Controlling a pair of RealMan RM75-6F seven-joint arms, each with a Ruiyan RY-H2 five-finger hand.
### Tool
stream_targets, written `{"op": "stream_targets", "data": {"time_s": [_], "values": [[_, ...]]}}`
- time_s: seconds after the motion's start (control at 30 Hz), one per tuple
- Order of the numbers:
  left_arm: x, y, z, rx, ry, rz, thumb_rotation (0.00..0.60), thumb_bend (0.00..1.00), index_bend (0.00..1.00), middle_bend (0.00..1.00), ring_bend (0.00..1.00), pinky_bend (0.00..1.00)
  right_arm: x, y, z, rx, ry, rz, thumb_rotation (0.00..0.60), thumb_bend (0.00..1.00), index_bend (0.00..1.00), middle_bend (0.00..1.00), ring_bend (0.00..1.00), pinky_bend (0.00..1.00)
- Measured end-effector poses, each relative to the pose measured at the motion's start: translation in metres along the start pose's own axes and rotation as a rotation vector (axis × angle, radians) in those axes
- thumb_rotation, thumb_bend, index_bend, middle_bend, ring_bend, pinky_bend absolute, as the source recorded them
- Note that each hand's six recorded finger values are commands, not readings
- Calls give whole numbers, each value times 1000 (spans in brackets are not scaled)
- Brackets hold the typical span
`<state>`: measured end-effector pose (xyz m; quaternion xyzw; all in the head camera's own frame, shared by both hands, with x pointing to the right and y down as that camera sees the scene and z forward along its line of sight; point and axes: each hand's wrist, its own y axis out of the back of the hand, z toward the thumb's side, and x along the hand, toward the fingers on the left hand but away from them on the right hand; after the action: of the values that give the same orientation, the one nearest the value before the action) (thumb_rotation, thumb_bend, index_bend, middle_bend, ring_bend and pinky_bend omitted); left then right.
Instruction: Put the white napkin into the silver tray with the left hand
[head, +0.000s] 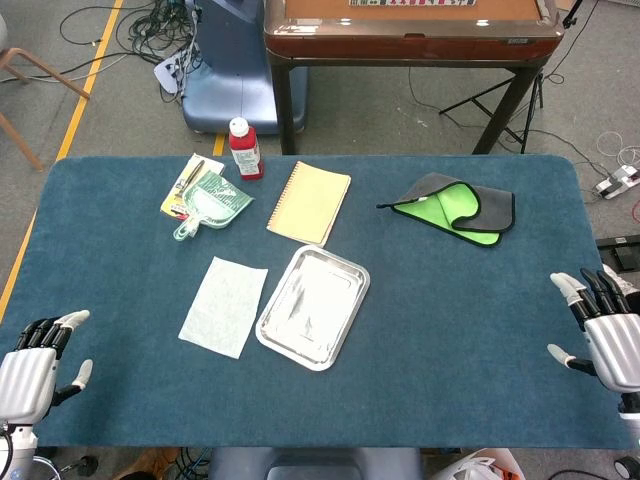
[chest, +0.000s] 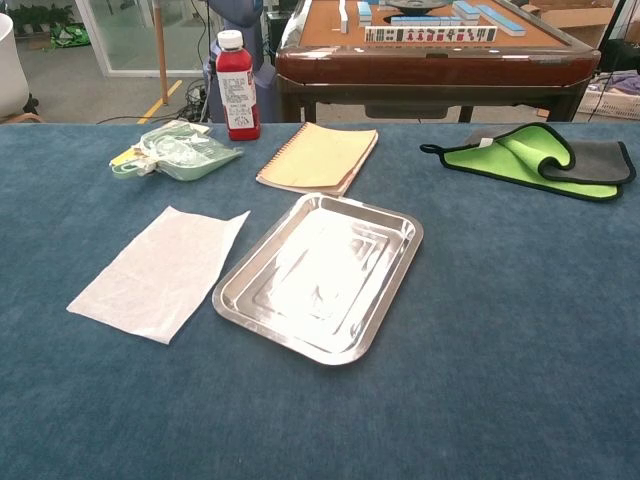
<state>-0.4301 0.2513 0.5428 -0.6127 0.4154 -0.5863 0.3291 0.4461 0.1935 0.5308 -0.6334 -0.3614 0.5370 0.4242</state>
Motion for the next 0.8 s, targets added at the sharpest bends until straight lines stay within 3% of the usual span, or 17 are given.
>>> {"op": "stream_targets", "data": {"time_s": [0.2, 0.4, 0.8], "values": [[1, -3, 5, 5, -37, -12, 600, 332, 193, 214, 160, 127, 1, 6, -1, 13, -1, -12, 600, 29, 74, 159, 0, 51], [5, -10, 15, -2, -97, -37, 600, 332, 202, 214, 161, 127, -3, 25, -2, 30, -4, -68, 600, 28, 74, 159, 0, 51], [34, -48, 51, 27, -299, -168, 600, 303, 255, 214, 165, 126, -6, 31, -1, 39, -5, -73, 600, 28, 74, 159, 0, 51]]}}
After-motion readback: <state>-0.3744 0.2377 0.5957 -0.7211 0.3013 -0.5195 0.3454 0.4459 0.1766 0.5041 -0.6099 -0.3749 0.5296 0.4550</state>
